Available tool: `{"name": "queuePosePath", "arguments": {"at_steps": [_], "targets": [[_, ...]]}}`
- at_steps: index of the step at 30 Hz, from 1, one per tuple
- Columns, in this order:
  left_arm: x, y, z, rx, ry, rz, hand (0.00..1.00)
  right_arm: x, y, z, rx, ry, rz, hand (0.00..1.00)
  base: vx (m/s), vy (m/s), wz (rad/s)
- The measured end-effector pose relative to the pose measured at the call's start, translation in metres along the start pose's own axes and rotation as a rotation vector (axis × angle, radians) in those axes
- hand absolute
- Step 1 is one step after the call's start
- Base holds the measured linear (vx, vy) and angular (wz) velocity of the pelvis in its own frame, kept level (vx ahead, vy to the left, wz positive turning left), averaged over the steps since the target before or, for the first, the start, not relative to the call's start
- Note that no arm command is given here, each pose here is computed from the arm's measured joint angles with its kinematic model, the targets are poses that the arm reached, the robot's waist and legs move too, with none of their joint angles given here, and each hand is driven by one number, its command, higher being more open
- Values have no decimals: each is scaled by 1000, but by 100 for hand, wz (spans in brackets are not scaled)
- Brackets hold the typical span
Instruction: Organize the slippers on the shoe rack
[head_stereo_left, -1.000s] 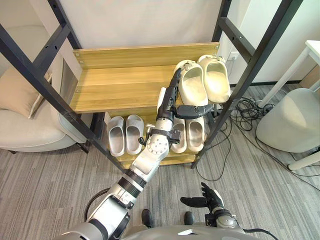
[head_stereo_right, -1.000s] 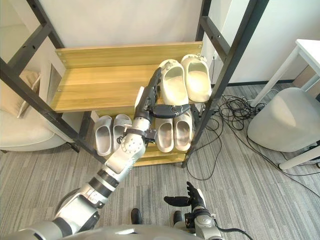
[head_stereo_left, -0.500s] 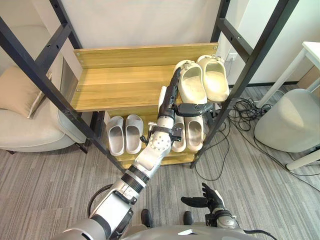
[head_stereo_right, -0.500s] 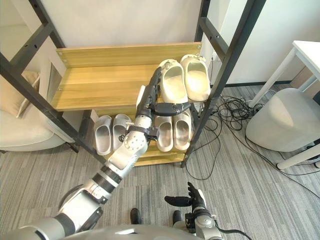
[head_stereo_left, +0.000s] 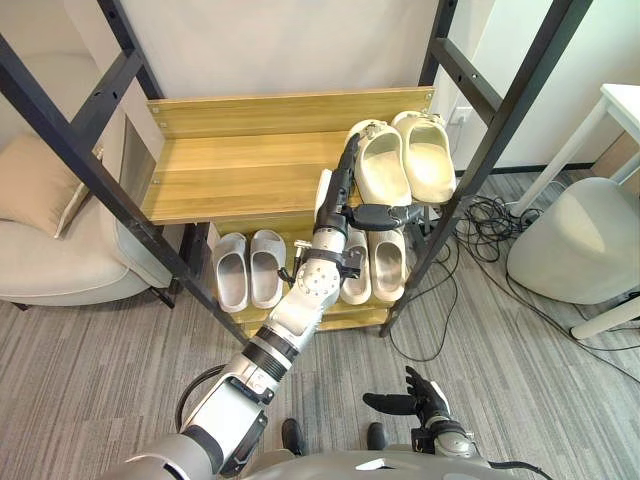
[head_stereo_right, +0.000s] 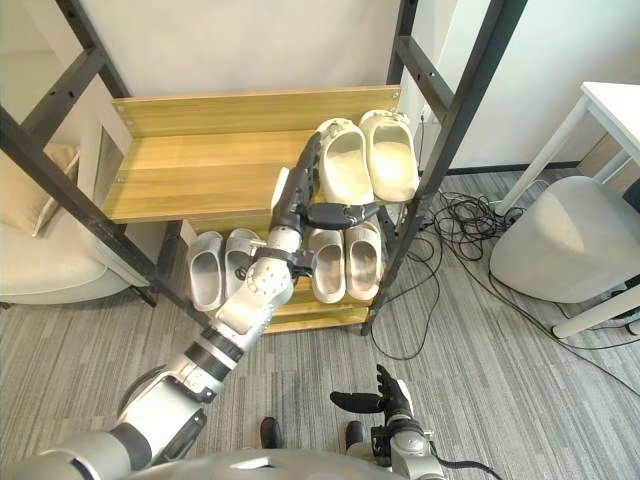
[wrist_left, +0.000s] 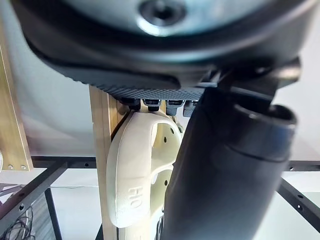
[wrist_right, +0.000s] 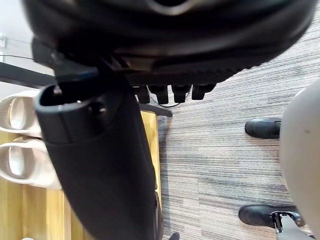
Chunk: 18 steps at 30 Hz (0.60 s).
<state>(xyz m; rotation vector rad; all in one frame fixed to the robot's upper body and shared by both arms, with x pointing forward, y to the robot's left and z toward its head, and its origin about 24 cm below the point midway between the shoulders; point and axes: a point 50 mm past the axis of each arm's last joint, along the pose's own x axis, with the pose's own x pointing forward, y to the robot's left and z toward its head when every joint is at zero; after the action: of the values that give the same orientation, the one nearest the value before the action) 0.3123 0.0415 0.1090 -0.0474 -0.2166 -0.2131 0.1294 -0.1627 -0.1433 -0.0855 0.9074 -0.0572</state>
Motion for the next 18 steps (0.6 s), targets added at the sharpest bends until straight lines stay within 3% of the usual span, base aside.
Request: {"name": "queuePosePath", "arguments": {"at_steps": [11,18], "targets": [[-46,4,-5,-131,10,-46,100,4,15,2,-41,21,54,100,13,-11,19],[-64,-23,28,-319,-93,-221,100,2,15,-4,-51,44,56,100,-45,17,12]]}}
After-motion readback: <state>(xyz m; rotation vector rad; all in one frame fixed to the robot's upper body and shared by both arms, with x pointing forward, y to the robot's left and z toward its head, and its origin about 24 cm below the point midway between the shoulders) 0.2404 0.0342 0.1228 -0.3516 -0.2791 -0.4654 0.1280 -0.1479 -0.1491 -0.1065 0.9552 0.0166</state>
